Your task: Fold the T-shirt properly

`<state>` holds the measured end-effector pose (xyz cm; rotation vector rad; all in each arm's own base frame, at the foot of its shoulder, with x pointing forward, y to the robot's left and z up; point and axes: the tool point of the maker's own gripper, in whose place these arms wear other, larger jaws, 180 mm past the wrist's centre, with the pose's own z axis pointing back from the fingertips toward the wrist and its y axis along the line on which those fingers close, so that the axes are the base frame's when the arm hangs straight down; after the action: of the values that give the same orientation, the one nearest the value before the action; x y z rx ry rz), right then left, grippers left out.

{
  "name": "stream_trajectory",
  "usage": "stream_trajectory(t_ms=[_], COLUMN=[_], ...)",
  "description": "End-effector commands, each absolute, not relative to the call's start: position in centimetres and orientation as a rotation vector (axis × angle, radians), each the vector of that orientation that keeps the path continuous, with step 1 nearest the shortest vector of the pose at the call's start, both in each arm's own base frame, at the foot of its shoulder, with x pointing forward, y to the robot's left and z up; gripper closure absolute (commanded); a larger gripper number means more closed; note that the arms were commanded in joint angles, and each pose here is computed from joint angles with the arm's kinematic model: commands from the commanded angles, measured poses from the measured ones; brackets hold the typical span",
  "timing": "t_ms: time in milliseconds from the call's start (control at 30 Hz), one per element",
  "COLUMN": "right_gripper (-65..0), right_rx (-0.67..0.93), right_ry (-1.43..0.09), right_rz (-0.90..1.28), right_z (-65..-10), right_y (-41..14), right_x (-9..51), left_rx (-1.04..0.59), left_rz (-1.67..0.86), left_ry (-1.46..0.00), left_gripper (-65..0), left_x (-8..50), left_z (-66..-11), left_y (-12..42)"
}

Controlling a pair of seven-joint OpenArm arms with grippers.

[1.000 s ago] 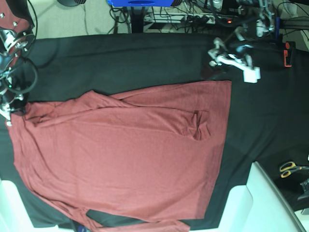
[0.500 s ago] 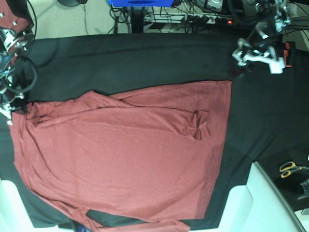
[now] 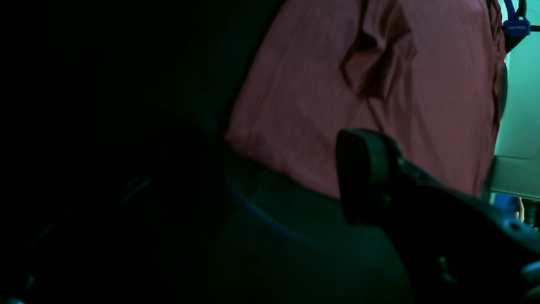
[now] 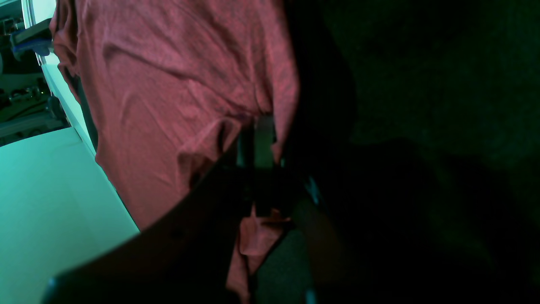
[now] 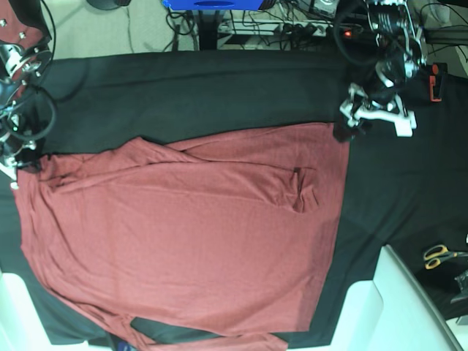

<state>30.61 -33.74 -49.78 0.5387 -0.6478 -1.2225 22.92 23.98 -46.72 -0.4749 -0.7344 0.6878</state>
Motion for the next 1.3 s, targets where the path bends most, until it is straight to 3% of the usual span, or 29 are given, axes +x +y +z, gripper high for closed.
stream_trajectory(t_ms=[0, 467, 567, 667, 800, 833, 1267], right_gripper=[-0.5, -0.3, -0.3, -0.2, -0.2, -0.2, -0.2], right_rx=[0.540, 0.540, 0.543, 0.542, 0.536, 0.536, 0.459], right_ry=[-0.702, -0.702, -0.702, -0.701, -0.705, -0.707, -0.780], right_rz=[-1.215, -1.215, -1.216, -1.215, -1.211, -1.211, -1.116], right_z=[-48.3, -48.3, -48.3, -48.3, -48.2, -48.2, -44.8], right_y=[-35.2, -35.2, -35.1, -35.1, -35.3, -35.3, -38.1], right_x=[31.6, 31.6, 31.7, 31.7, 31.7, 31.7, 30.6], left_rx=[-0.474, -0.534, -0.551, -0.567, -0.568, -0.568, -0.503], left_rz=[0.675, 0.708, 0.723, 0.740, 0.741, 0.741, 0.636], left_ry=[-0.747, -0.739, -0.725, -0.705, -0.712, -0.712, -0.743], left_gripper=[-48.1, -47.2, -39.8, -27.8, -2.6, 0.0, 0.0], left_x=[23.5, 26.3, 26.6, 26.6, 26.7, 26.7, 25.9], left_z=[-46.5, -47.3, -47.8, -48.4, -48.2, -48.2, -45.6], left_y=[23.9, 21.9, 21.4, 20.7, 20.7, 20.7, 23.4])
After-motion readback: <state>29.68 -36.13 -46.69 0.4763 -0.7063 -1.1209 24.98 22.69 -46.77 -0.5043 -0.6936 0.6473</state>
